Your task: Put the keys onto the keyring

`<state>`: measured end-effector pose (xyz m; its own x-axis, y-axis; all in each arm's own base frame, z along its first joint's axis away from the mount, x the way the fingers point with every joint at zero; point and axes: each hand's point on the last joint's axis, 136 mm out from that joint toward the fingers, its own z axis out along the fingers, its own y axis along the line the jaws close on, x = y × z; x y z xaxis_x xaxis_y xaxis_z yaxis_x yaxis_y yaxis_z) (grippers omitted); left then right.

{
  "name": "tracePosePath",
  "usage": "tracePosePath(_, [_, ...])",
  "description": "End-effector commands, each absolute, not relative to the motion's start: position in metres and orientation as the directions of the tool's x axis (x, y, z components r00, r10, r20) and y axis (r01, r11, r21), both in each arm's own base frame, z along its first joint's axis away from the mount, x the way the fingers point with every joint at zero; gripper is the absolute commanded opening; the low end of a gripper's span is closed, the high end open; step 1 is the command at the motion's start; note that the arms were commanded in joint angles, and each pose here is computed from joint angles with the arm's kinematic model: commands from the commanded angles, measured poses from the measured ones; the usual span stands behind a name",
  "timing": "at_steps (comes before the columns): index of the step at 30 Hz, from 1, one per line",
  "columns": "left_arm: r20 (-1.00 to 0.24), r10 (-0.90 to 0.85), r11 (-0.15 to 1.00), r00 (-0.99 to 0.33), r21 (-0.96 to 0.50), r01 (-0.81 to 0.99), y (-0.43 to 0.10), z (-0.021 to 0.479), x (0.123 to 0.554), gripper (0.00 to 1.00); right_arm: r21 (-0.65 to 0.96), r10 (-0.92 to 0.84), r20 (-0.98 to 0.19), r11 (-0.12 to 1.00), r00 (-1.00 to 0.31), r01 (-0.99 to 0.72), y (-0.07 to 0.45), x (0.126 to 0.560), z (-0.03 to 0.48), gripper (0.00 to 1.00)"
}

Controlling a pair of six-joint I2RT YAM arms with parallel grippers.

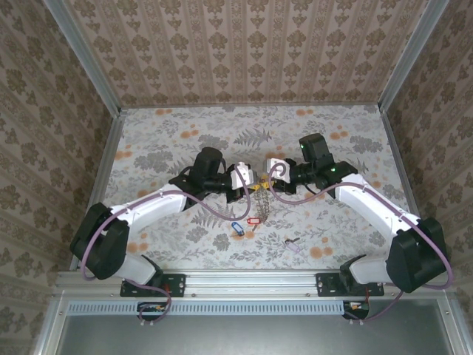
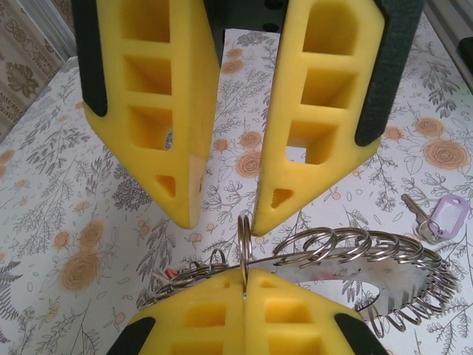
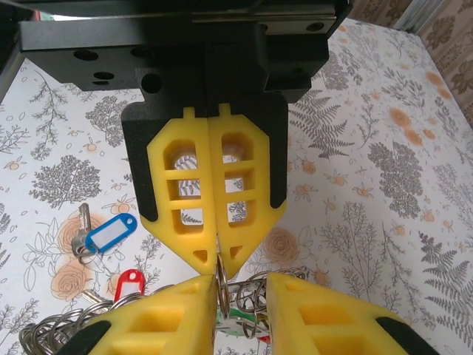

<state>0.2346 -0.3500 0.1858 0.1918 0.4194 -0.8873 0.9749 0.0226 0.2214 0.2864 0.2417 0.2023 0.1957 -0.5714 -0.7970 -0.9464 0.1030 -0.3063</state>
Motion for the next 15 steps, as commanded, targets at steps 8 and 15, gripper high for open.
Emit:
tracePosePath(8, [-0.896, 0.356, 0.024, 0.264, 0.291, 0.956, -0.353, 0.219, 0.232, 0.00, -0.304, -0.596, -0.778, 0.079, 0.199, -0.949, 0.238, 0.281, 0.191, 0.27])
tracePosePath(15, [-0.900, 0.354, 0.029, 0.253, 0.281, 0.959, -0.353, 0.220, 0.232, 0.00, -0.305, -0.597, -0.778, 0.082, 0.198, -0.949, 0.240, 0.284, 0.189, 0.11])
